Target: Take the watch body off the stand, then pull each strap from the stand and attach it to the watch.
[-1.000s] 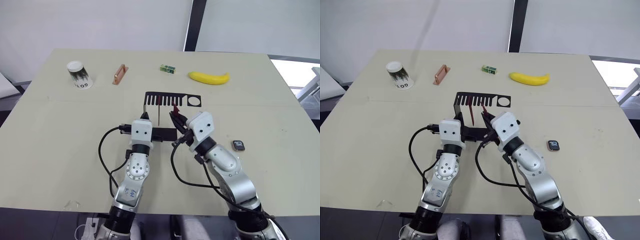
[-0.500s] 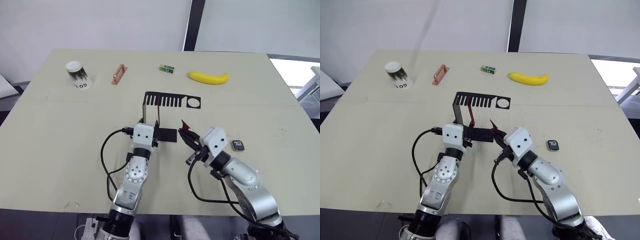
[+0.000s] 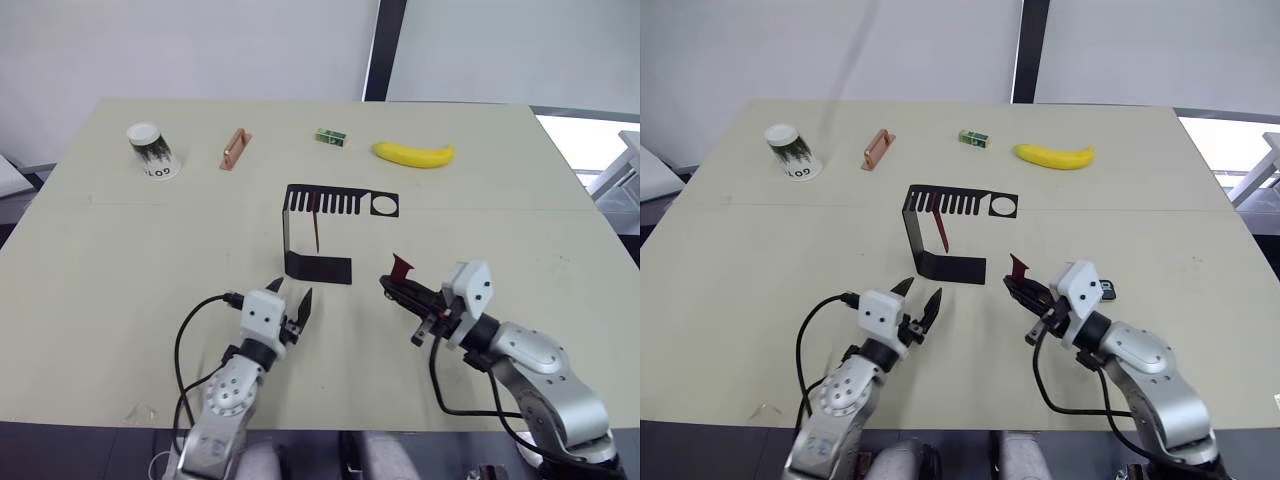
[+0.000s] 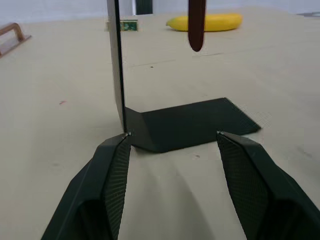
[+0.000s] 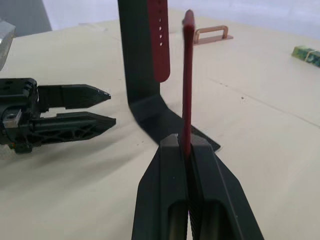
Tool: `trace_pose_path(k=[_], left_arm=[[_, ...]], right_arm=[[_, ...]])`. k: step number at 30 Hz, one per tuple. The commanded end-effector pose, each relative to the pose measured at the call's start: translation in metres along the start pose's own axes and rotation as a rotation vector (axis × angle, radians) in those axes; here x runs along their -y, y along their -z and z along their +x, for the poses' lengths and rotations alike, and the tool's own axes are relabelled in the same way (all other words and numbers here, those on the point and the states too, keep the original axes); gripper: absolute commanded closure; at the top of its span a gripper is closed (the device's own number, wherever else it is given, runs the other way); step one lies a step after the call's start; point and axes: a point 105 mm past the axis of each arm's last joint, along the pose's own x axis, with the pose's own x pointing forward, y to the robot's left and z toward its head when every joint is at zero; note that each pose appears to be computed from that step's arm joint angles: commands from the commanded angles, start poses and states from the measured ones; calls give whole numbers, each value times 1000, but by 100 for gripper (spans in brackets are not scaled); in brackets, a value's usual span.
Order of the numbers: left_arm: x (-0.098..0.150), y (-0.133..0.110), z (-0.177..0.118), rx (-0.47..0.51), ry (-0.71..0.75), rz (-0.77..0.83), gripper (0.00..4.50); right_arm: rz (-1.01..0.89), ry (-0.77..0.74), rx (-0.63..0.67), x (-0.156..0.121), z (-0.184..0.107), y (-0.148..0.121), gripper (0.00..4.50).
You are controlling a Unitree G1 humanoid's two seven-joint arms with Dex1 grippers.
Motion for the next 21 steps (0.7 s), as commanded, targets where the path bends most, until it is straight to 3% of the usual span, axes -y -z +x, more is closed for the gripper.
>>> trace_pose_path(k=[1,5,10,14,21], left_arm=[[-7,-27,-16,94,135,-22,1],[-27,-31,-32,66,255,-87,1],[-43,-58,-41,45,555,-243,1],[-39,-89,-32,51,761,-369,1],[-23,-98,-15,8,900,-351,1]], right_arm=[[51,-70,42,-3,-9,-10,450],[126,-173,38,-10,-13,-7,450],[223,-328,51,-26,-3,-8,450],[270,-434,72,-39,13,-12,450],[303,-502,93,-45,26,-17,450]])
